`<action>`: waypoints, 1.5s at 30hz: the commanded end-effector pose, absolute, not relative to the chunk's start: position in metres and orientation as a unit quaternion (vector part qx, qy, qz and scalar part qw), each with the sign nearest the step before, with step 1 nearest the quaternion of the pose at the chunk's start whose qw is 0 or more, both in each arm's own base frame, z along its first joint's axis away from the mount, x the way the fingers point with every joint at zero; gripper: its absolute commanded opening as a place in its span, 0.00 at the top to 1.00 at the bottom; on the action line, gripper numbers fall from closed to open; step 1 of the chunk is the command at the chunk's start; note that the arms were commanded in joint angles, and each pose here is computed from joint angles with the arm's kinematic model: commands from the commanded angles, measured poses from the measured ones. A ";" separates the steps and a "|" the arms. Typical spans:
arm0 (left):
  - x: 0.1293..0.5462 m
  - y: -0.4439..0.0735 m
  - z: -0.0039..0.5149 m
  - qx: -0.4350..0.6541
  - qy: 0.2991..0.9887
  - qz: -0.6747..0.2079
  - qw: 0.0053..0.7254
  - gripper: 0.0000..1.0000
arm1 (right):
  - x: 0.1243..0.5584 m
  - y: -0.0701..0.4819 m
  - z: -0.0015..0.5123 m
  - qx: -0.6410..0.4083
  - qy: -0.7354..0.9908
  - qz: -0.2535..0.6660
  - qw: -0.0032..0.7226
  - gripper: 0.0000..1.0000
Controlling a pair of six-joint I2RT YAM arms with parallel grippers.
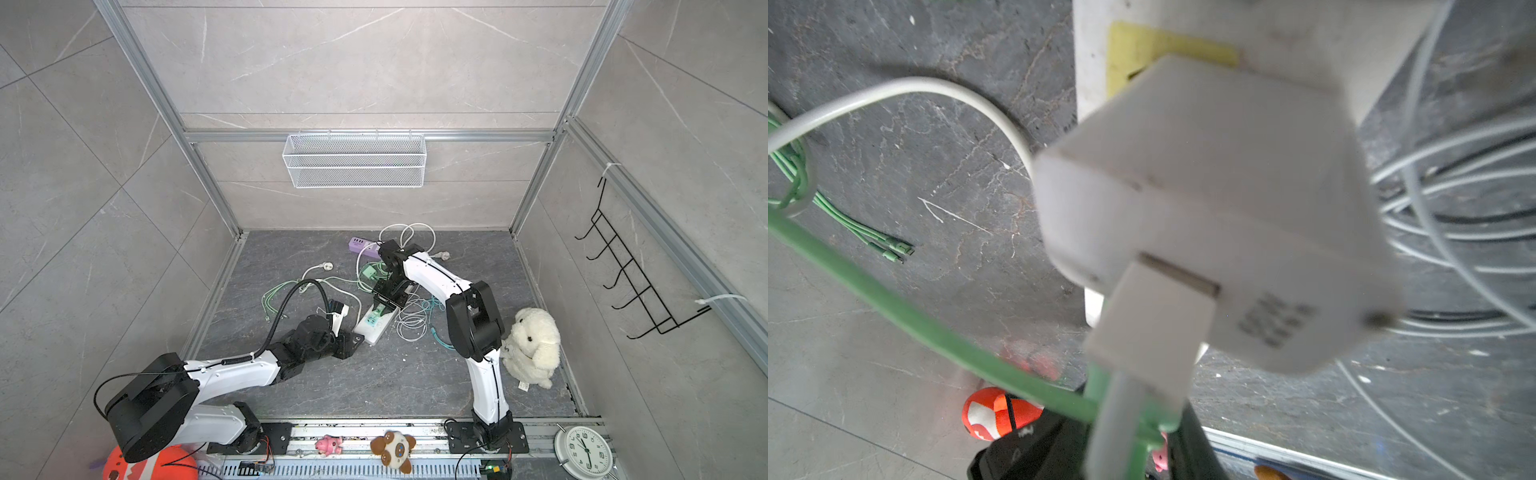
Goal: Insert the plug
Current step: 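Press the green charger into the strip with right gripper while left gripper steadies it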
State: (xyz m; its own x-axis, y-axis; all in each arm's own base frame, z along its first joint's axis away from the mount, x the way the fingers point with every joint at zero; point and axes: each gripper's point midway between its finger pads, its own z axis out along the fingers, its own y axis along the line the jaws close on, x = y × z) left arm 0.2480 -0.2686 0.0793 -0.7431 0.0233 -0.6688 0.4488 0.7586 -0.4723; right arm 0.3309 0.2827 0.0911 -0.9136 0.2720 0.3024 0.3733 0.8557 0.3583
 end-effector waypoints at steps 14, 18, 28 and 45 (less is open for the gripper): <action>0.331 -0.286 0.068 0.141 0.862 -0.317 0.370 0.52 | 0.366 0.259 0.031 -0.154 -0.957 -0.149 0.196 1.00; 0.352 -0.294 0.045 0.130 0.868 -0.332 0.345 0.52 | 0.378 0.262 0.039 -0.144 -0.960 -0.150 0.190 1.00; 0.356 -0.297 0.022 0.113 0.872 -0.369 0.301 0.54 | 0.401 0.261 0.043 -0.121 -0.971 -0.130 0.162 0.98; 0.339 -0.305 0.007 0.108 0.870 -0.403 0.262 0.58 | 0.440 0.276 0.054 -0.023 -0.994 -0.105 0.015 0.95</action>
State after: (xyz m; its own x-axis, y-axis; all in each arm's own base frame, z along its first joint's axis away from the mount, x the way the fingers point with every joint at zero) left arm 0.3637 -0.3015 0.0379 -0.7701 -0.0844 -0.6323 0.4325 0.6595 -0.6148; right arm 0.4037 0.2806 0.0887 -0.9775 0.0709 0.1984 0.1273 0.9490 0.2884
